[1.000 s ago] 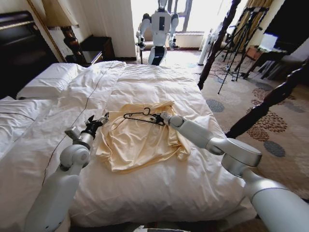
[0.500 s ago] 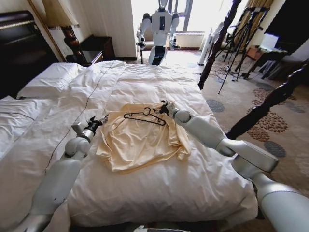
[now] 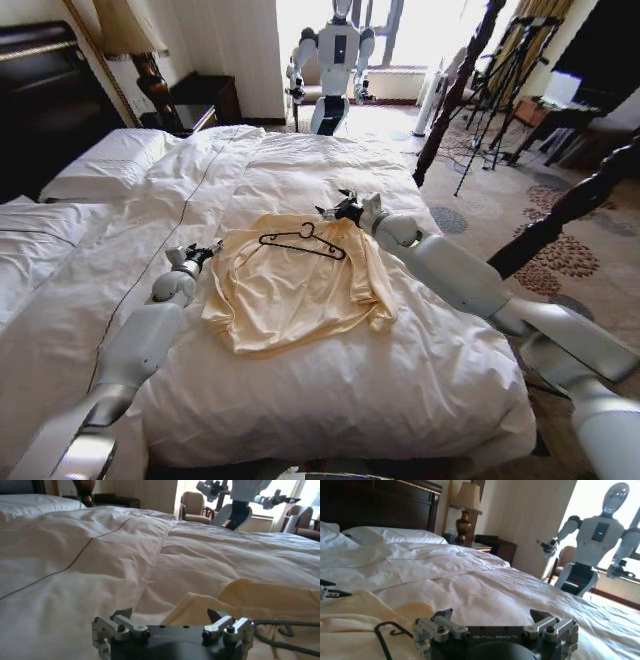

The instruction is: Pick up the clothes from the bed and hang them on the clothes hanger.

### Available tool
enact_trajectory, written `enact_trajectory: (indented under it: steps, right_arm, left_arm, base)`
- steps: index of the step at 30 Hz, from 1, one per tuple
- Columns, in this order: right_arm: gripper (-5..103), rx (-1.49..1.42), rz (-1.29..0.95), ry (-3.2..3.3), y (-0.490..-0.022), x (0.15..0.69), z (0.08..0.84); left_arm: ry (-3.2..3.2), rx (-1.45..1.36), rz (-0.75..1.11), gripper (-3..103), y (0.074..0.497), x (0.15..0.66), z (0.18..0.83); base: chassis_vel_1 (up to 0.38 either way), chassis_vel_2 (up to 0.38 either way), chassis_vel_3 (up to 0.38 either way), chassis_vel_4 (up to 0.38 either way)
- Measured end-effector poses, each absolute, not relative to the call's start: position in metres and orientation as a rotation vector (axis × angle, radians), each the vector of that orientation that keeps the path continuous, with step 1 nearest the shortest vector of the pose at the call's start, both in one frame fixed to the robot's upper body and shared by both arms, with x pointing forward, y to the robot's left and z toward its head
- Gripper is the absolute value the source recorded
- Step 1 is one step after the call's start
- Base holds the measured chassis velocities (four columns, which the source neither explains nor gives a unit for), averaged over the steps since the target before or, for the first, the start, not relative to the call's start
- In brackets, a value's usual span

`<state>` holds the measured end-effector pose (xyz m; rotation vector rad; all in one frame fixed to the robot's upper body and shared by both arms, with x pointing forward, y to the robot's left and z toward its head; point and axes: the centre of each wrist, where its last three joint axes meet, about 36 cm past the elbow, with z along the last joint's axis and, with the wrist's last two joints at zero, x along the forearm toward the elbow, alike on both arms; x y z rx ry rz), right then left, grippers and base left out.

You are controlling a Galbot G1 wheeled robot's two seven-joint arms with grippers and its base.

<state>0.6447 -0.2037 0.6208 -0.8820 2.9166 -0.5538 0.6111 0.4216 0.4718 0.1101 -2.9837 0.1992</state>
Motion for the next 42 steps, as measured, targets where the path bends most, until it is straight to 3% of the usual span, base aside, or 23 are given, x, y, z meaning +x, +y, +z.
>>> enact_trajectory:
  steps: [13,24,37,42]
  right_arm:
    - [100,-0.731,-0.535,3.009,-0.265,0.623,0.622]
    - [100,-0.683,-0.525,3.050,-0.293,0.612,0.610]
    - [100,-0.679,-0.521,3.055,-0.306,0.601,0.609]
    - [100,-0.648,-0.513,3.054,-0.305,0.601,0.607]
  left_arm:
    - [-2.950,0.041,0.246,100,0.378,0.661,0.462]
    - [-2.996,0.096,0.131,100,0.401,0.664,0.483]
    - [-2.926,0.043,0.030,103,0.413,0.667,0.451]
    - [-2.924,0.029,0.038,89,0.416,0.660,0.443]
  base:
    - [0.000,0.000,0.000,0.000]
    - [0.000,0.000,0.000,0.000]
    - [0.000,0.000,0.000,0.000]
    - [0.000,0.000,0.000,0.000]
